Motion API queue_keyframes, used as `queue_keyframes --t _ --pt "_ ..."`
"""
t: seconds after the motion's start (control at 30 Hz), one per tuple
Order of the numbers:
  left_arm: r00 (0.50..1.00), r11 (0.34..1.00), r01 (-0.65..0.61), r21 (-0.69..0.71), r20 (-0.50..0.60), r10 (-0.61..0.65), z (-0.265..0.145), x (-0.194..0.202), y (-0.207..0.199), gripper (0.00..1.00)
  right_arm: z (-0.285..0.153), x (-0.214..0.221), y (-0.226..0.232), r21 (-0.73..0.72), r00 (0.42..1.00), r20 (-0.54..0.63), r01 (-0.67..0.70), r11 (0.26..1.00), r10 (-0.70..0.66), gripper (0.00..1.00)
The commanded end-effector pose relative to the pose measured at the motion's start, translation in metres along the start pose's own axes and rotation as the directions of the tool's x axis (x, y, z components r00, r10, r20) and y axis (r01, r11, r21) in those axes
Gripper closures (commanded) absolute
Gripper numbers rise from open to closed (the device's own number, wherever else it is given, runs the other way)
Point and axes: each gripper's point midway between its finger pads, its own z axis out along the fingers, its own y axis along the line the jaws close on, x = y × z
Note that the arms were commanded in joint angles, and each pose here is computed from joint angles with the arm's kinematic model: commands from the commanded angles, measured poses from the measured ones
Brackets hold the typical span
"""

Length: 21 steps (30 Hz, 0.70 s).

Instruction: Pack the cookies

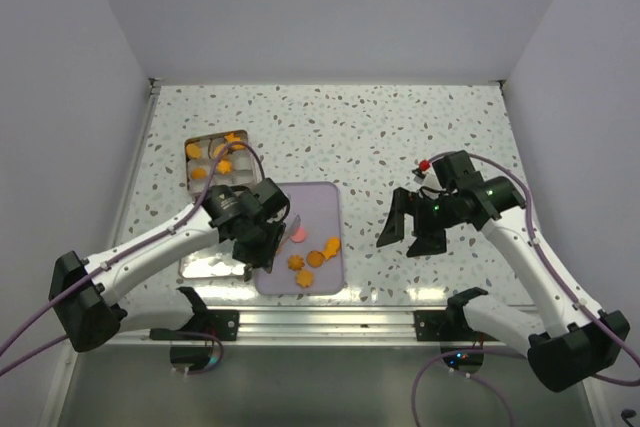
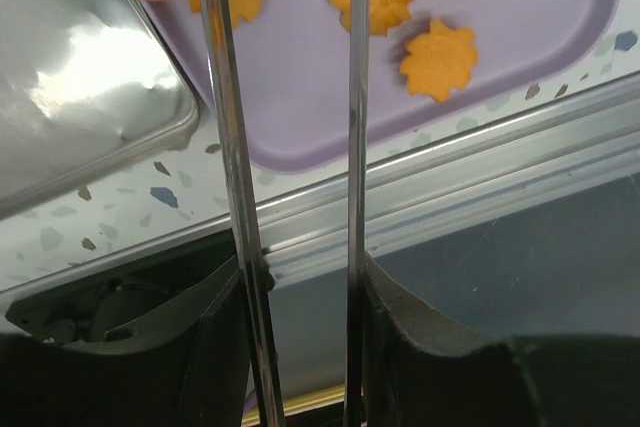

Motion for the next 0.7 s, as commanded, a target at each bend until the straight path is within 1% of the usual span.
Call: queue_keyframes --t 0.0,0.2,0.4,0.67 --pt "0.998 0.998 0.055 0.036 0.006 -0.056 0.0 0.014 -0.014 0.55 -0.001 0.002 0.002 -0.021 1.0 0.017 0.01 1.0 -0.01 0.1" --pt "0.999 0.999 0.04 0.028 -0.021 -0.039 0.001 0.032 -0.02 0.55 -0.002 0.006 0.001 -0.024 1.0 0.024 0.001 1.0 -0.001 0.1" --pt "0.999 0.999 0.021 0.026 -0.027 -0.02 0.001 0.035 -0.026 0.55 -0.003 0.01 -0.001 -0.032 0.999 0.037 -0.007 0.999 0.008 0.1" --pt "0.997 0.999 -0.017 -0.049 -0.075 0.013 0.009 0.04 -0.023 0.54 -0.007 0.011 0.001 -0.038 0.998 0.053 -0.015 0.999 0.017 0.1"
